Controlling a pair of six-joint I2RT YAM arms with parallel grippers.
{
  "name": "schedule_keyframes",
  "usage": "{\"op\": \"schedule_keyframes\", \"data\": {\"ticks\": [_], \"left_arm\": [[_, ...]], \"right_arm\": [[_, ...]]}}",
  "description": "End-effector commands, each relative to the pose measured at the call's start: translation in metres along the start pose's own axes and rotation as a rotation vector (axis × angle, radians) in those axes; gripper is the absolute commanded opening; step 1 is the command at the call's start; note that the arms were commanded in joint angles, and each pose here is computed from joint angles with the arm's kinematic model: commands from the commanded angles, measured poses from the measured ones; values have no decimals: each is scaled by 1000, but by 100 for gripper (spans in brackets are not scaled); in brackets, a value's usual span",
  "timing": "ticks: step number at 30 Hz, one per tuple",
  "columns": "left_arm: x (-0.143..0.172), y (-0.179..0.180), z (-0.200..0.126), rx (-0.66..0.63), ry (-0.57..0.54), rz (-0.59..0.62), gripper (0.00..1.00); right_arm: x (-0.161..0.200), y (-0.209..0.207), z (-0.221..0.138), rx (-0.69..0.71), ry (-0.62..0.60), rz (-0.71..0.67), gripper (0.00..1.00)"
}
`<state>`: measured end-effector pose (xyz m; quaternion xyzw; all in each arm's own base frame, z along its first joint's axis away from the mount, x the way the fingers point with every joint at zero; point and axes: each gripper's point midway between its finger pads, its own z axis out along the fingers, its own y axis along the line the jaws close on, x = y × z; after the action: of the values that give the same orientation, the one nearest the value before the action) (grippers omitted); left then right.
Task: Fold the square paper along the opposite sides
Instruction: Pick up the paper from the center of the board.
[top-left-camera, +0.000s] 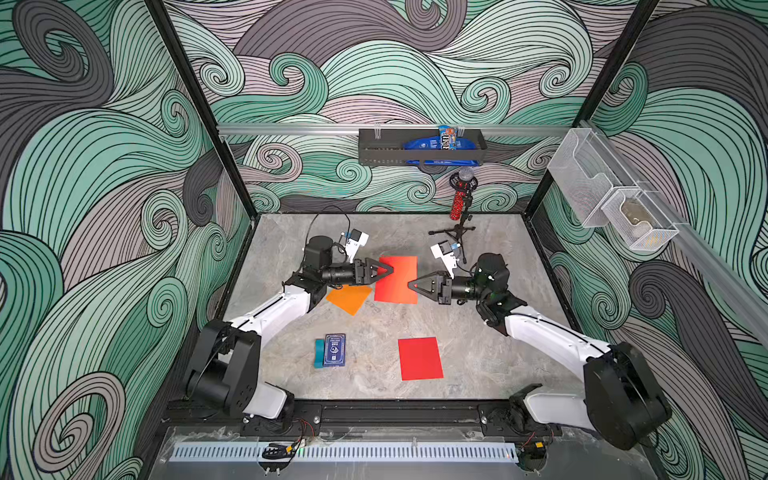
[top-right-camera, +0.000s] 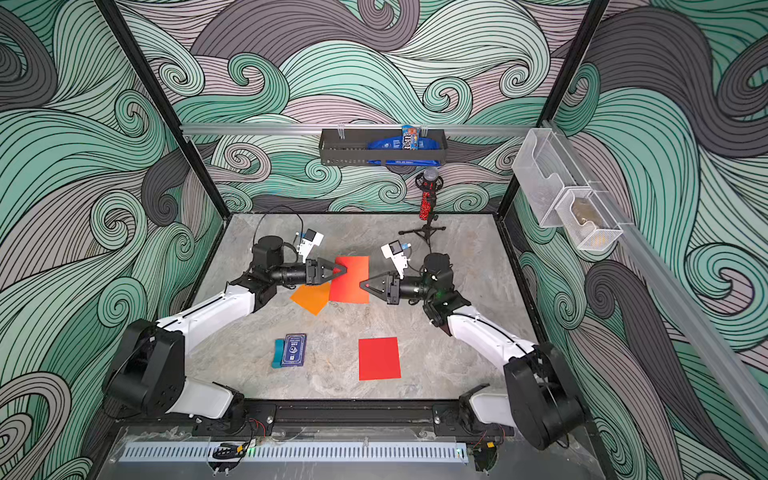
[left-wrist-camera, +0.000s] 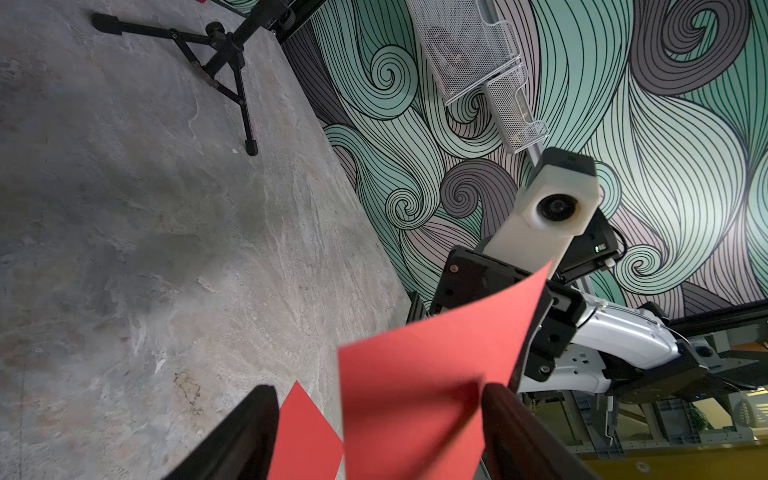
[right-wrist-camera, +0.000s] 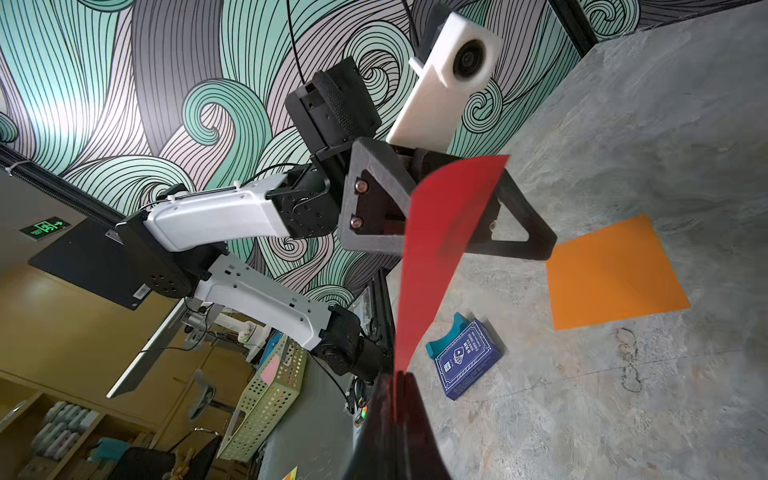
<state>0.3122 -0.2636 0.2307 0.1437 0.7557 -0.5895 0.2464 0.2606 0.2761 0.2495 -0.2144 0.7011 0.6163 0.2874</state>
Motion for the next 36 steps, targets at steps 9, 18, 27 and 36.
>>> {"op": "schedule_keyframes", "data": {"ticks": [9,18,27,36], "left_arm": [[-6,-25,-11,48,-31,69,55],[-6,-20,-11,16,-34,76,26],[-8,-17,-11,0,-36,82,7],[-11,-17,-11,-21,-43,77,0]], "right_arm": [[-3,-18,-2,69,13,14,0],[-6,-22,-7,77,5,26,0],[-4,-25,-7,79,16,22,0],[-12,-32,-4,106,4,0,16]]}}
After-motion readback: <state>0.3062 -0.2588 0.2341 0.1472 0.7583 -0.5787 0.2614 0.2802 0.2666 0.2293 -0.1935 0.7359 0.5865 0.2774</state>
